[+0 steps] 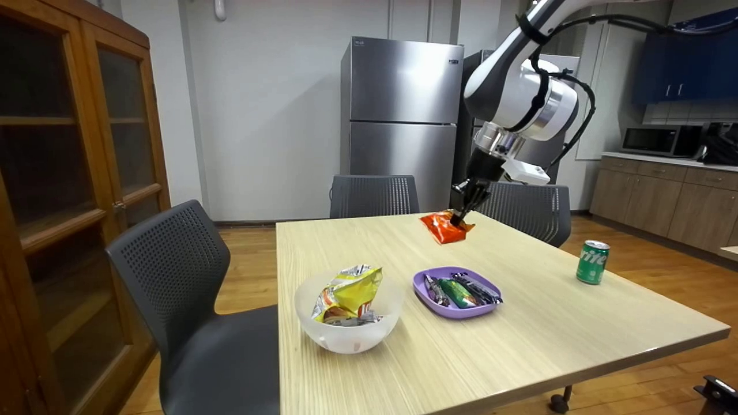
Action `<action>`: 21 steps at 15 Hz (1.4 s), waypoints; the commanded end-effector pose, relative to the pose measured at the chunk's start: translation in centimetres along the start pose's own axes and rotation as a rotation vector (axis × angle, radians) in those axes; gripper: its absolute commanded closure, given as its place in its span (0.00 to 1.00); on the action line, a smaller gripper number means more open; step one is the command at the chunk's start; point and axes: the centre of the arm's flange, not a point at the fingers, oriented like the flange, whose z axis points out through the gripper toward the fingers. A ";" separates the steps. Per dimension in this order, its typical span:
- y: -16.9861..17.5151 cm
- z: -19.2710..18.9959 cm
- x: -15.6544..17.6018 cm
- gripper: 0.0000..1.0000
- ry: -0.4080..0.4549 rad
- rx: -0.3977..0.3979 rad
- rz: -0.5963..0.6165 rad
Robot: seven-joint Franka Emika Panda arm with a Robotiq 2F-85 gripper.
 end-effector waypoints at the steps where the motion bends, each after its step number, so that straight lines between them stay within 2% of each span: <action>1: -1.9 -0.1 0.4 1.00 0.011 0.027 -0.078; 10: -6.8 -1.9 2.1 1.00 0.018 0.032 -0.135; 17: -12.9 -3.0 3.9 1.00 0.041 0.014 -0.139; 21: -17.2 -2.1 3.9 1.00 0.013 0.018 -0.183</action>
